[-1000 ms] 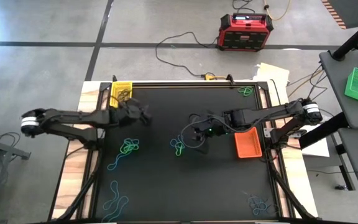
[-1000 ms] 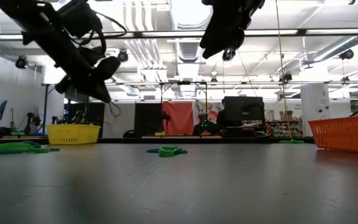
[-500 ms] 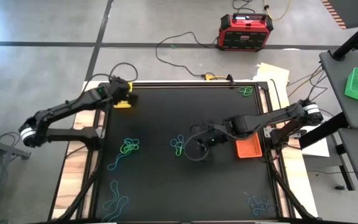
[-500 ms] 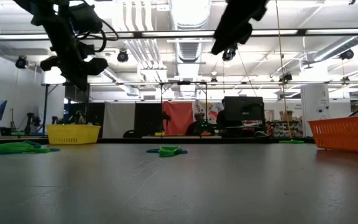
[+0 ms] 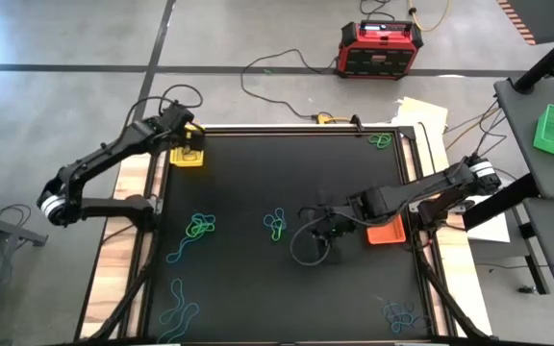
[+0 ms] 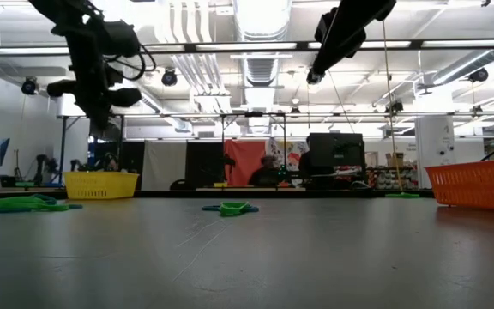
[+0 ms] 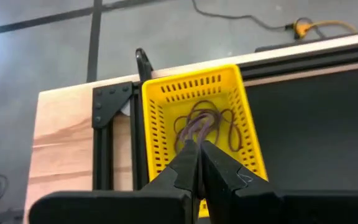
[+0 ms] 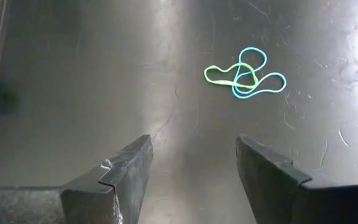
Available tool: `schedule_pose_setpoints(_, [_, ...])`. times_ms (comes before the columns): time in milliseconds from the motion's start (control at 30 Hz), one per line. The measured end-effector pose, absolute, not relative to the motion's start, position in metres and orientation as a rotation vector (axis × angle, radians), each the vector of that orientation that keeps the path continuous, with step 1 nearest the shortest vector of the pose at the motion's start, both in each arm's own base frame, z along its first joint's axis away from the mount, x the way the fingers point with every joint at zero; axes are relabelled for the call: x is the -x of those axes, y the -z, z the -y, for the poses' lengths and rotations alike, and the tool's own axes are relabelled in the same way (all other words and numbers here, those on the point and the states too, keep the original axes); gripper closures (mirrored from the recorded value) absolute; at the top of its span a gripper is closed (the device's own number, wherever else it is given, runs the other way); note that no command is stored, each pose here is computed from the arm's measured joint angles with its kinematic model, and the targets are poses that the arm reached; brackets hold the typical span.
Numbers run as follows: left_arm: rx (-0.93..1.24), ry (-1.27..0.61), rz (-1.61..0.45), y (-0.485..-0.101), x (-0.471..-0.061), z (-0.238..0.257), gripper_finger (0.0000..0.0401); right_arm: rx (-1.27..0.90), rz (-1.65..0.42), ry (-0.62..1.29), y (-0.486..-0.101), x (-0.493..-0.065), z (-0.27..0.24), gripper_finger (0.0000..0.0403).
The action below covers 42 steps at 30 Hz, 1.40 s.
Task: Sort rubber bands into baskets
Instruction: Put the purple rubber band into the yellow bin
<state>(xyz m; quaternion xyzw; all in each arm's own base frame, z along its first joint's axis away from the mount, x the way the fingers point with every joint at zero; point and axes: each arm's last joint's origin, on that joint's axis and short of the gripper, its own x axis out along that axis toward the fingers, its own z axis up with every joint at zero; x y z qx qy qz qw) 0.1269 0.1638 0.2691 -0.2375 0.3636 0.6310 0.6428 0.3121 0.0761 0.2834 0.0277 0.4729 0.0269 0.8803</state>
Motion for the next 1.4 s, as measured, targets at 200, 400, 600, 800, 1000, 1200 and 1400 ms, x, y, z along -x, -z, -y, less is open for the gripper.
schedule_pose_setpoints(200, [0.565, -1.445, -0.904, -0.253, -0.135, -0.175, 0.0401, -0.037, -1.000, -0.071, -0.281, -0.310, -0.080, 0.0182])
schedule_pose_setpoints(400, [0.615, -1.429, -0.999, -0.230, -0.139, -0.194, 0.0401, -0.039, -1.040, -0.059, -0.271, -0.306, -0.079, 0.0182])
schedule_pose_setpoints(600, [0.649, -1.418, -1.052, -0.219, -0.144, -0.211, 0.0401, -0.059, -1.094, -0.033, -0.255, -0.301, -0.078, 0.0182])
schedule_pose_setpoints(800, [0.702, -1.395, -1.144, -0.201, -0.145, -0.230, 0.0401, -0.068, -1.125, -0.017, -0.244, -0.296, -0.076, 0.0182])
schedule_pose_setpoints(1000, [0.751, -1.350, -1.172, -0.188, -0.149, -0.243, 0.0401, -0.077, -1.128, -0.010, -0.242, -0.289, -0.074, 0.0182])
schedule_pose_setpoints(1200, [0.791, -1.320, -1.260, -0.165, -0.150, -0.251, 0.0401, -0.080, -1.097, -0.009, -0.242, -0.283, -0.073, 0.0182])
schedule_pose_setpoints(1400, [0.795, -1.316, -1.301, -0.154, -0.152, -0.253, 0.0401, -0.096, -1.082, -0.003, -0.244, -0.276, -0.071, 0.0182])
